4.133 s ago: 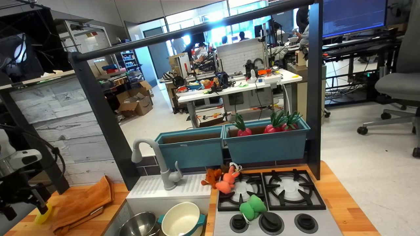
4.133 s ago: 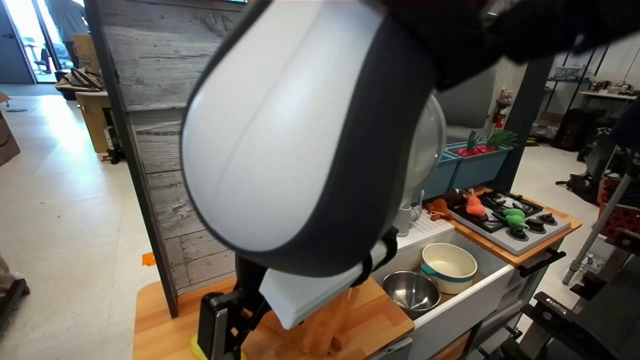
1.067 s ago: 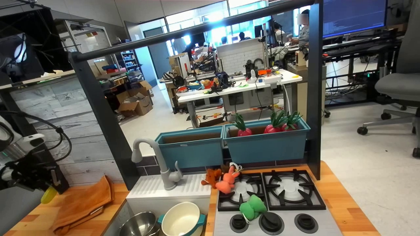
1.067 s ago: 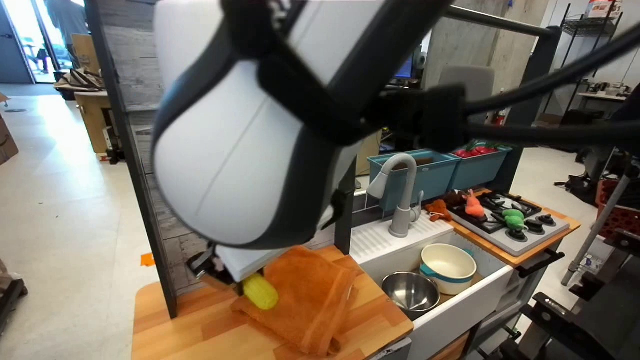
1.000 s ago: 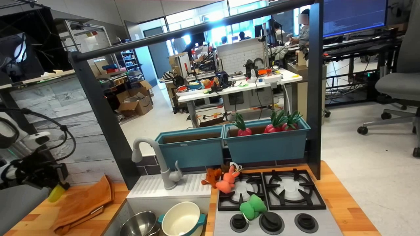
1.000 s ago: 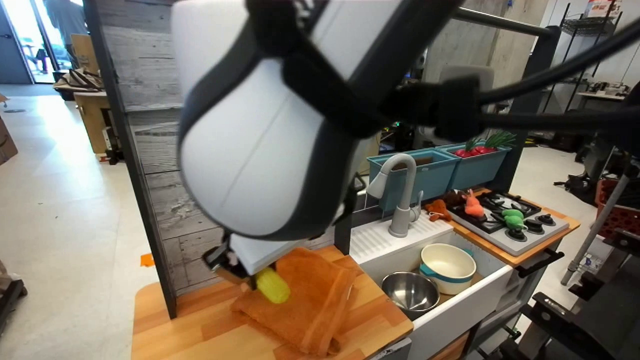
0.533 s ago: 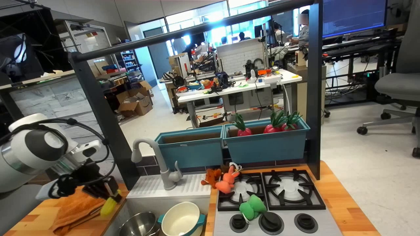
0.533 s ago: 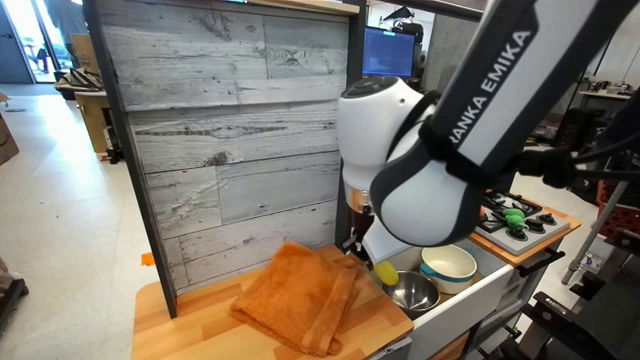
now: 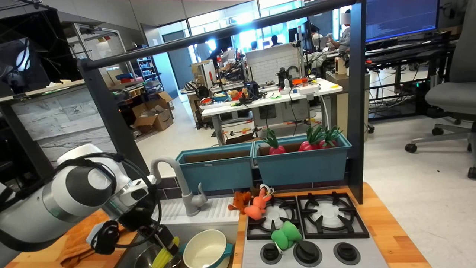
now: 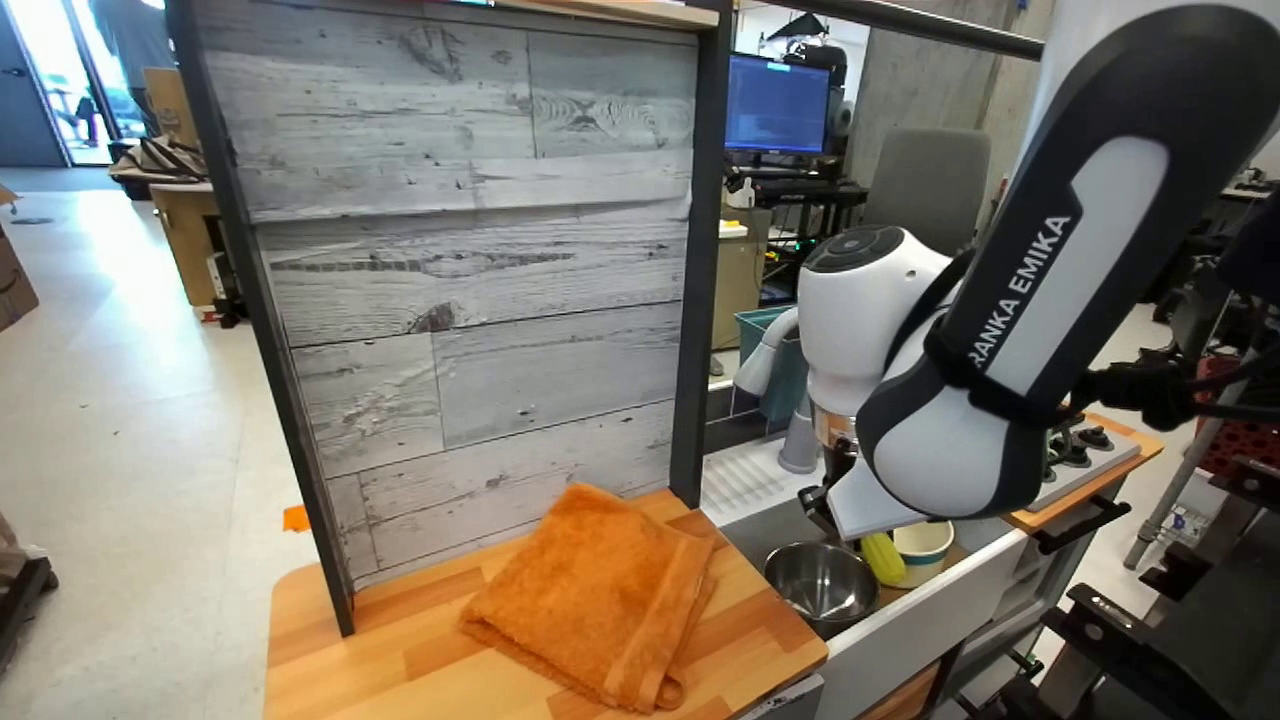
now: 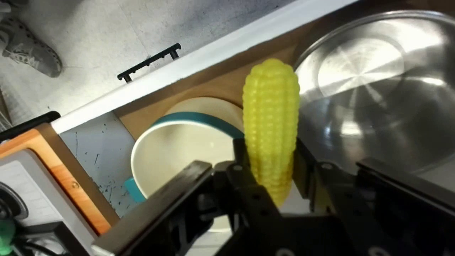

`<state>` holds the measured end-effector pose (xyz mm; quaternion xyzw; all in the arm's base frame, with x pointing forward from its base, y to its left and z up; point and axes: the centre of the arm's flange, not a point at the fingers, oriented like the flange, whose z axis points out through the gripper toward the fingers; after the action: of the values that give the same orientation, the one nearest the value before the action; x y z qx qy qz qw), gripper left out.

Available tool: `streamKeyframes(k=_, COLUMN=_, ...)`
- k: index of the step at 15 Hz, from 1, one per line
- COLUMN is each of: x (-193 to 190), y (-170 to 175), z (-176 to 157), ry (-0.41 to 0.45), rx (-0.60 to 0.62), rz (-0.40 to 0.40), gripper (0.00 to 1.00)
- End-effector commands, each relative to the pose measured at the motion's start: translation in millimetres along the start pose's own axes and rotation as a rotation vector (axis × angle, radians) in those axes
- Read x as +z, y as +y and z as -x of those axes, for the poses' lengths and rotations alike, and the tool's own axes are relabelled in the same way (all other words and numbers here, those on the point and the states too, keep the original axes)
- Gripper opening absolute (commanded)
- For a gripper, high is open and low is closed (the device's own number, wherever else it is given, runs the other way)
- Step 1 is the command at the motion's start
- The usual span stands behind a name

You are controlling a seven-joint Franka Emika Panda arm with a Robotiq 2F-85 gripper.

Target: Put the plush toy from the counter into the sink, wipe the counter with the orange towel, and put the toys from the stove in the sink

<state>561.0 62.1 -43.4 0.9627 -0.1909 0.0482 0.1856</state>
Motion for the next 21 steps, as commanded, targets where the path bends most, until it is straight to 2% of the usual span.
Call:
streamKeyframes(k=1, x=1.9, y=3.6, z=8.0, ry=0.067, rx=0.093, rz=-0.060, gripper=0.08)
streamKeyframes(k=7, x=-18.3, y=-9.5, z=20.3, ry=0.166, rx=0.164, rz=-0.170, gripper=0.08)
streamKeyframes(k=8, x=-20.8, y=-13.1, z=24.4, ry=0.165, rx=0.153, rz=-0.180, gripper=0.27)
streamKeyframes(k=9, x=-23.9, y=-16.6, z=29.5, ry=0.166, rx=0.141, rz=-0.185, gripper=0.58)
streamKeyframes(k=11, x=-34.3, y=-23.1, z=43.3, ry=0.148, rx=0.075, rz=-0.188, gripper=0.60)
streamKeyframes(k=12, x=-17.9, y=-25.2, z=29.2, ry=0.146, rx=0.110, rz=-0.171, gripper=0.68)
streamKeyframes(k=13, x=-18.8, y=-28.4, z=33.1, ry=0.144, rx=0.106, rz=-0.172, gripper=0.49)
streamKeyframes(k=14, x=-18.6, y=-29.2, z=34.1, ry=0.144, rx=0.107, rz=-0.172, gripper=0.58)
streamKeyframes(k=15, x=-18.0, y=-28.4, z=33.2, ry=0.144, rx=0.108, rz=-0.171, gripper=0.90)
streamKeyframes(k=19, x=-51.5, y=-19.5, z=41.4, ry=0.213, rx=0.029, rz=-0.098, gripper=1.00)
streamKeyframes(k=21, x=-75.2, y=-2.9, z=43.5, ry=0.221, rx=-0.002, rz=-0.067, gripper=1.00)
